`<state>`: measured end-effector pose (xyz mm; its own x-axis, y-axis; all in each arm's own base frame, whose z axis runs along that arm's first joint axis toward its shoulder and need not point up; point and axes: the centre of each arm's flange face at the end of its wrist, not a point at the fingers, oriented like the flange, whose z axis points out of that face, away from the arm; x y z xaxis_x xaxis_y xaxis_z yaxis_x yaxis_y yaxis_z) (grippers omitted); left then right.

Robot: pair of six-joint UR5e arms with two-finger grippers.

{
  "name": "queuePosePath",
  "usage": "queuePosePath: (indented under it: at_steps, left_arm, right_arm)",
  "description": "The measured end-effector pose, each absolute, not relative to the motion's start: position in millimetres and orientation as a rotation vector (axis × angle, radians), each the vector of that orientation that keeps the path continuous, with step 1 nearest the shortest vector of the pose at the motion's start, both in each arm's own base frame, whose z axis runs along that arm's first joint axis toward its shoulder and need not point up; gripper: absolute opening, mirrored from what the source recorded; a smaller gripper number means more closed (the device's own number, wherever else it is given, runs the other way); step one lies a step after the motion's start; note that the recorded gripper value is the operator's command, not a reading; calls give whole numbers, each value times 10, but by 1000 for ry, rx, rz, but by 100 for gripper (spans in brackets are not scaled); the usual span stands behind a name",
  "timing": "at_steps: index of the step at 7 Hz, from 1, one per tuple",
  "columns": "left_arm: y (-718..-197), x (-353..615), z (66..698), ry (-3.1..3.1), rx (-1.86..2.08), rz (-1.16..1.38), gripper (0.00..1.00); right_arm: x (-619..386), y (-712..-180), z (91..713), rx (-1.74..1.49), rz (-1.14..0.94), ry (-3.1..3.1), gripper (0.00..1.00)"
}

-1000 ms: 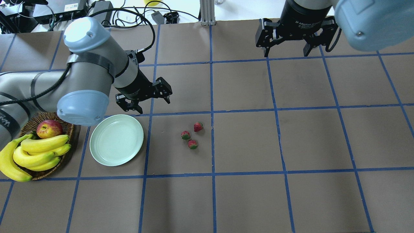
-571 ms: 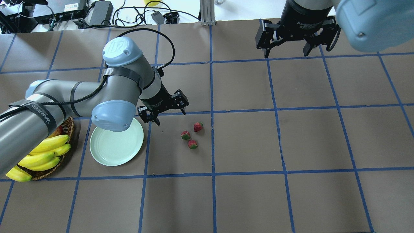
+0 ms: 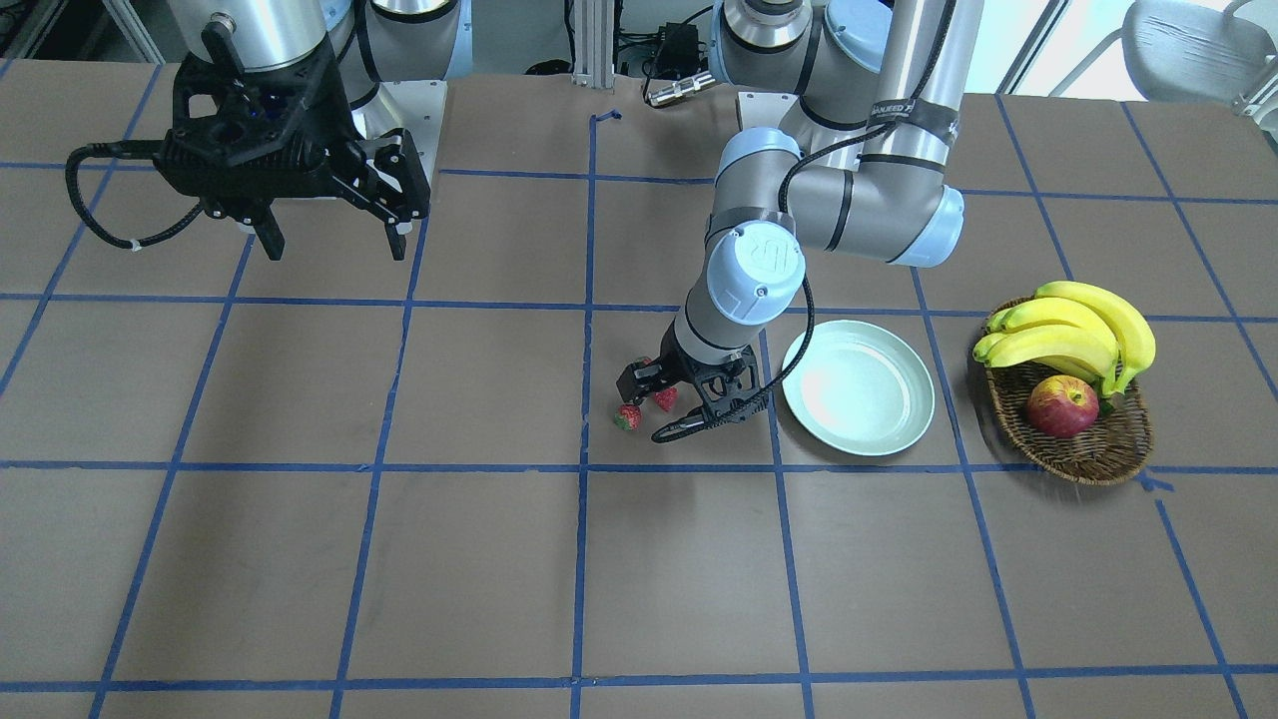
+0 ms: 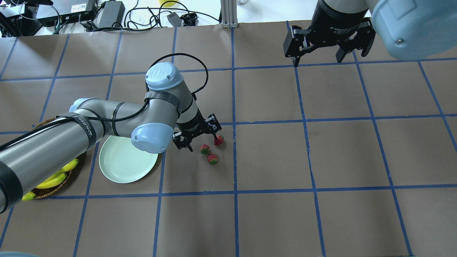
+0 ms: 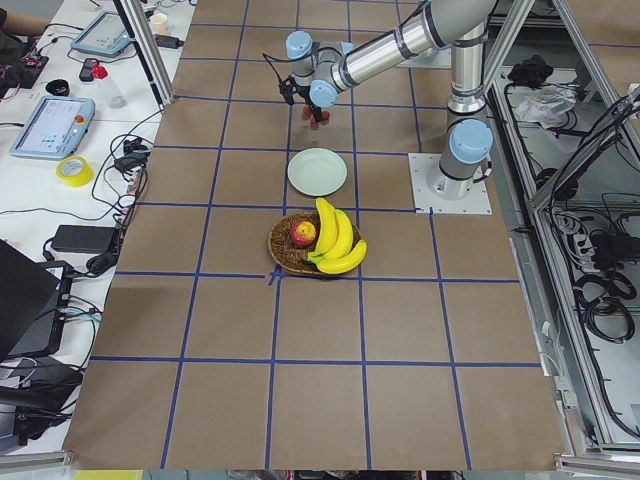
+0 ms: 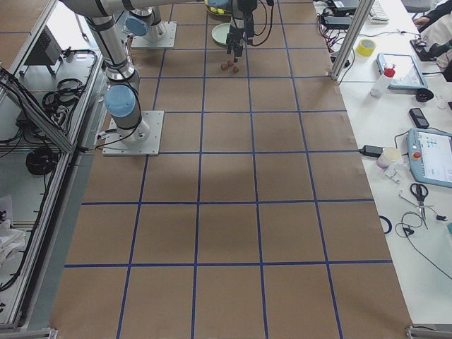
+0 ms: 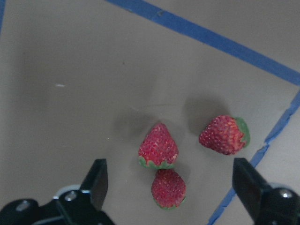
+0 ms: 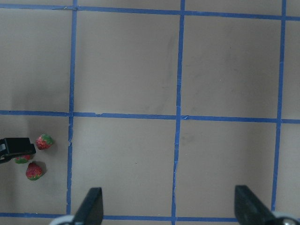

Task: Collect all strawberries into plate
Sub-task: 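Lower the left gripper and grasp one strawberry from the cluster, then carry the strawberry onto the plate and open the left gripper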

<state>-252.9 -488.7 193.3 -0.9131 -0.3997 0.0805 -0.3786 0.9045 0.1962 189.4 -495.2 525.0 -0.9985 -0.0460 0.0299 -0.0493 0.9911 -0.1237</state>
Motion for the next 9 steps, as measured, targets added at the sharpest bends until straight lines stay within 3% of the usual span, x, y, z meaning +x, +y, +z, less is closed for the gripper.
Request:
queuePosePath:
  at_steps: [1, 3, 4, 5, 9]
  left_arm:
    - [-4872, -2547, 1829, -2954, 606, -293, 75]
    - [-4796, -2540, 1685, -2962, 610, -337, 22]
    - [-4773, -2539, 1660, -2961, 612, -348, 16]
    - [-4760, -2539, 1649, -2960, 615, -355, 0]
    - [-4798, -2497, 1845, -2975, 618, -299, 0]
  right_arm:
    - [1895, -4950, 5251, 75, 194, -3109, 100]
    - [1897, -4949, 5251, 76, 194, -3110, 100]
    - [1900, -4948, 5252, 76, 194, -3111, 100]
    - [1903, -4947, 5252, 77, 194, -3112, 100]
    - [1900, -4948, 5252, 76, 194, -3113, 100]
